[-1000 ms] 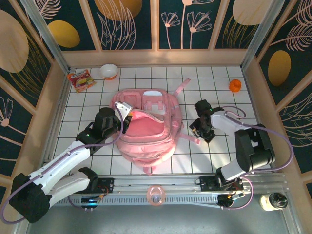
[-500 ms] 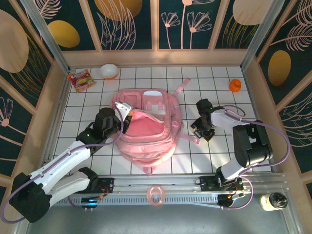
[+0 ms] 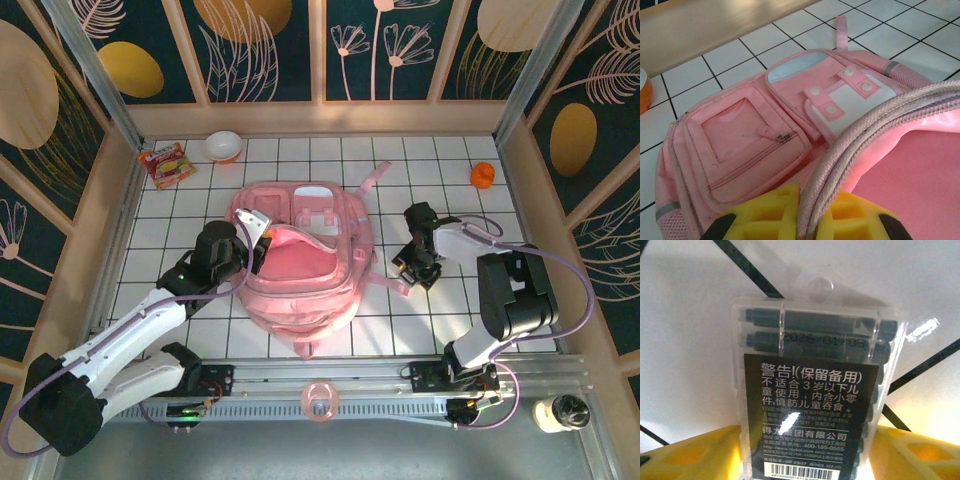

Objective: Pack the student bag

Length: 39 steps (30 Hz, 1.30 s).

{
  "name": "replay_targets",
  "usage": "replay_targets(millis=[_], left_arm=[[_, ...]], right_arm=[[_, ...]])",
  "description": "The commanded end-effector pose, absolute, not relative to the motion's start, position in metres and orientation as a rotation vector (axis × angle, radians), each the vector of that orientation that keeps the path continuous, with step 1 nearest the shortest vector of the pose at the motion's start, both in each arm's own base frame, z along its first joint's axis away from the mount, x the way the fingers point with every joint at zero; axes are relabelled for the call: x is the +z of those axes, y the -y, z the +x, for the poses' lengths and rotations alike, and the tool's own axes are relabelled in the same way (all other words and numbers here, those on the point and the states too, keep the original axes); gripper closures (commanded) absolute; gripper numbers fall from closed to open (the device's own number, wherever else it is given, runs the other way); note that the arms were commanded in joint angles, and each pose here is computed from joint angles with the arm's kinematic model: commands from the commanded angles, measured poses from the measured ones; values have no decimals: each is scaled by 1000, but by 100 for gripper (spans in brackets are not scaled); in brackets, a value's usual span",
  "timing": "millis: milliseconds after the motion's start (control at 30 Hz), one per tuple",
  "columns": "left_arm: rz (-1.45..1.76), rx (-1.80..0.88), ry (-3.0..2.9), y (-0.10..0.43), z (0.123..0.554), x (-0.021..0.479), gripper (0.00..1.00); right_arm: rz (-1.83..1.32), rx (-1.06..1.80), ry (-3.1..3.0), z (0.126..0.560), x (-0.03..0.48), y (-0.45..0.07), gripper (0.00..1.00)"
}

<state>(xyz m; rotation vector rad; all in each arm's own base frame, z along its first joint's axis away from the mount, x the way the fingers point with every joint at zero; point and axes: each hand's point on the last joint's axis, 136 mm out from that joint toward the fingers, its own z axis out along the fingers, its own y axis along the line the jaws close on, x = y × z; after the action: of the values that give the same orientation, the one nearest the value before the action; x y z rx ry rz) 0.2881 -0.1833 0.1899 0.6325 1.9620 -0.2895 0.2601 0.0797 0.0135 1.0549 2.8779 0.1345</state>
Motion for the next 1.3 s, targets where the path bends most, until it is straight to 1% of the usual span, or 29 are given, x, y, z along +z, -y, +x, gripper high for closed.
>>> replay_targets(millis=[0,133,267,367,600,700,800,900,1100,1200,1267], left_arm=[[561,-354,-1891,189,296,214,93],[560,-366,-1893,191,296,213,93],[542,-396,-1891,193,296,216,93],[522,-426,-1893,196,296,217,92],[496,-513,-1898,204,294,214,93],[484,-529,-1895,206,296,217,93],[452,-529,-1913,205,299,217,93],[397,-526,-1937,202,304,217,94],[373,-596,-1919,209,303,223,95],[406,-632,-1889,215,300,232,95],[415,-643,-1868,216,299,238,94]], right_arm=[[1001,150,-2862,269,6,-78,39],[917,203,-2825,271,24,-80,44],[749,200,-2836,268,42,-87,44],[668,270,-2818,266,60,-101,45],[390,597,-2665,266,134,-176,46],[216,737,-2563,256,172,-216,46],[92,845,-2446,247,204,-241,48],[56,986,-2356,238,226,-258,48],[-32,1292,-2314,197,234,-313,48],[-88,1338,-2340,182,230,-338,47],[-64,1300,-2399,182,220,-347,47]])
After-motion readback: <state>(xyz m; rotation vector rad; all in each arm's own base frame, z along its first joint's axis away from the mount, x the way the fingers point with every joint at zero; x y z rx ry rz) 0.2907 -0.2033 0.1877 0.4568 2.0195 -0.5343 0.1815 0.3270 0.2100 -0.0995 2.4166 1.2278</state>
